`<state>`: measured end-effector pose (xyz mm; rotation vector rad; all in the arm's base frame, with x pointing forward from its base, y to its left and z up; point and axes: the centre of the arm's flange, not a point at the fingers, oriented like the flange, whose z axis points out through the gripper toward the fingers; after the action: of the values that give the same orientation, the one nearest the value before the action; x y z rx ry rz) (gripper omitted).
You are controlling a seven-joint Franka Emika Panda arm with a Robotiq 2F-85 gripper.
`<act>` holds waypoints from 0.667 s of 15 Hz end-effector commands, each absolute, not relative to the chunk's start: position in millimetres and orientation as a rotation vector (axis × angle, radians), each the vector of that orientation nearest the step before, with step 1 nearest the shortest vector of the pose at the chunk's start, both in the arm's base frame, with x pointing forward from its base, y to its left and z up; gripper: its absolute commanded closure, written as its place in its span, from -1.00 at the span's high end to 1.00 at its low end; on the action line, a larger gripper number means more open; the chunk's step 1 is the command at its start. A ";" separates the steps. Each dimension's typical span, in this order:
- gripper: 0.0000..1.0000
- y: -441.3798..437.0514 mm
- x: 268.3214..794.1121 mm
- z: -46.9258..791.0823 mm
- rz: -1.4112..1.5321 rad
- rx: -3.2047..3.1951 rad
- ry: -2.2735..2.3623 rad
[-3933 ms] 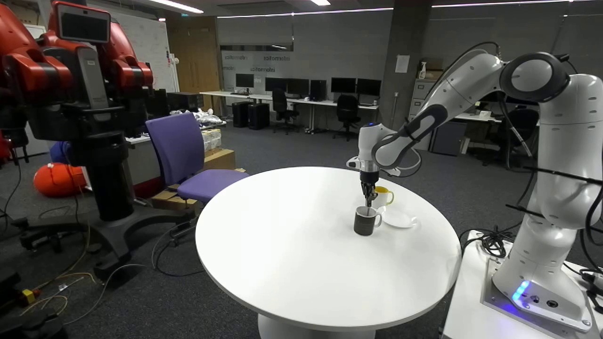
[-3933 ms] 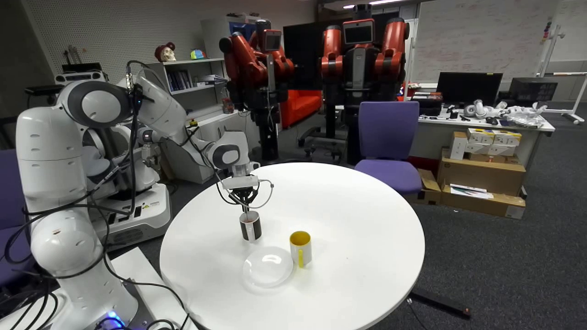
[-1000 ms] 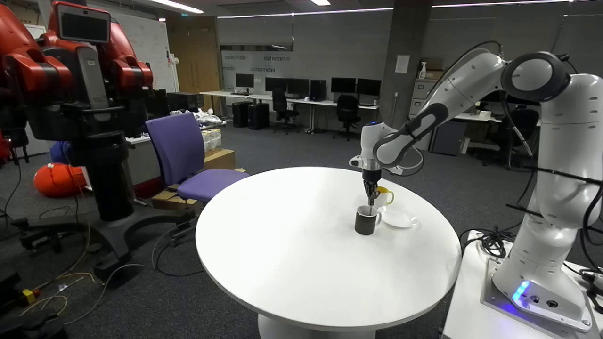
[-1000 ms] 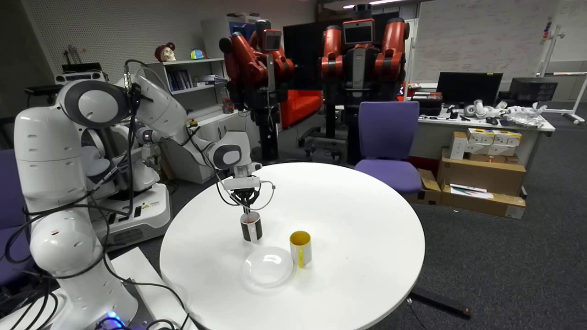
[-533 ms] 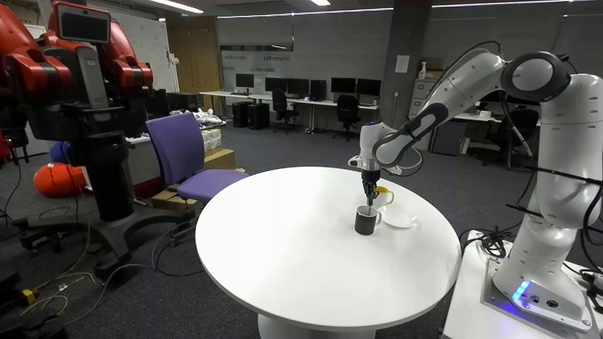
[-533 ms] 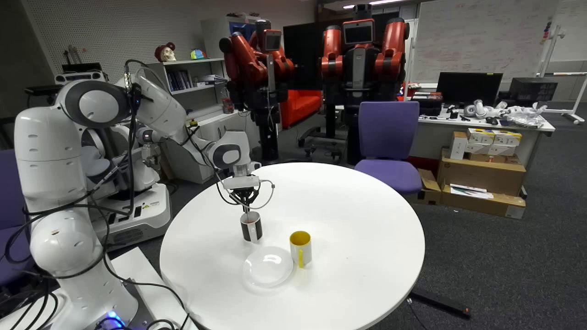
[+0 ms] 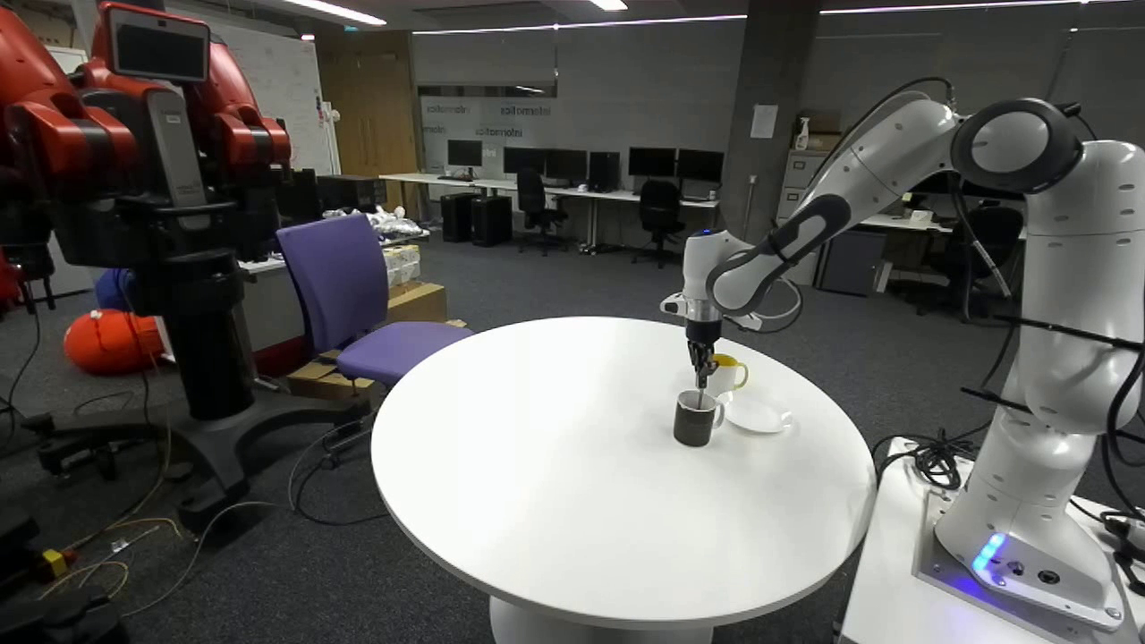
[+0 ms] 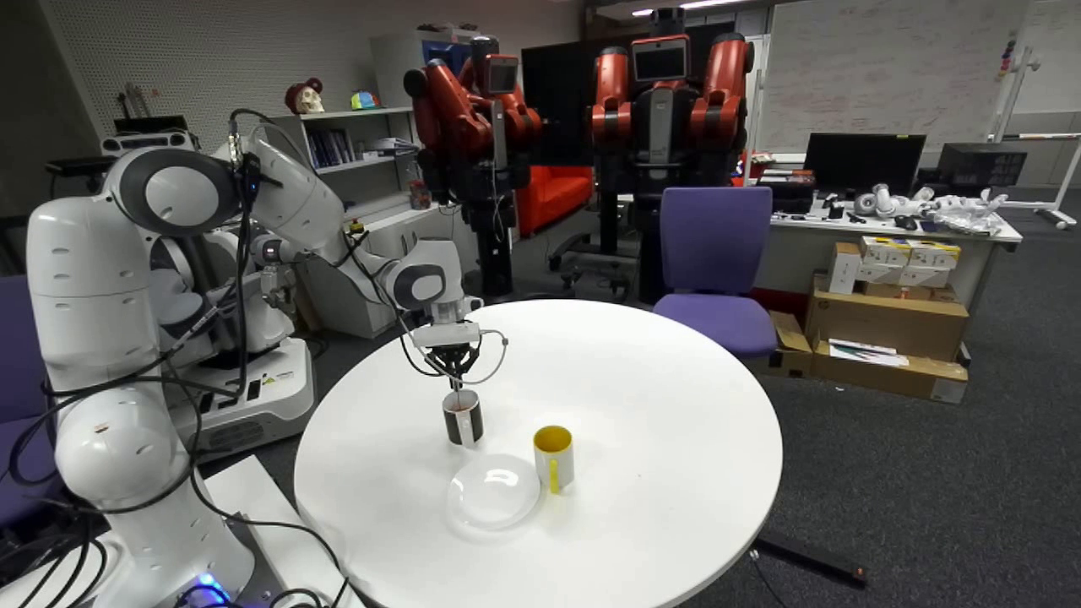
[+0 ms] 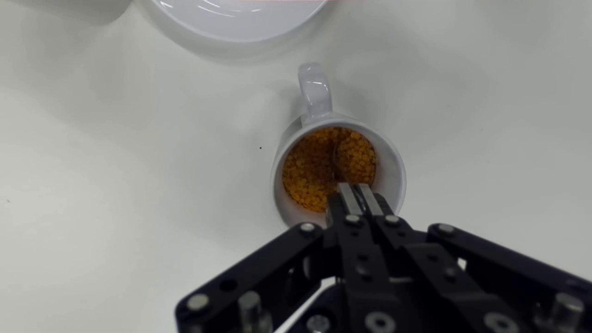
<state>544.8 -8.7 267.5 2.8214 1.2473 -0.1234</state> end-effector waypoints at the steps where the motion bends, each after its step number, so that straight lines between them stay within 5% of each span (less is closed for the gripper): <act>1: -0.99 -17.7 548.3 274.0 -0.131 2.837 1.232; 10: -0.99 -21.6 540.6 271.8 -0.145 2.849 1.226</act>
<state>544.3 -17.5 266.3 2.8307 1.2234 -0.1294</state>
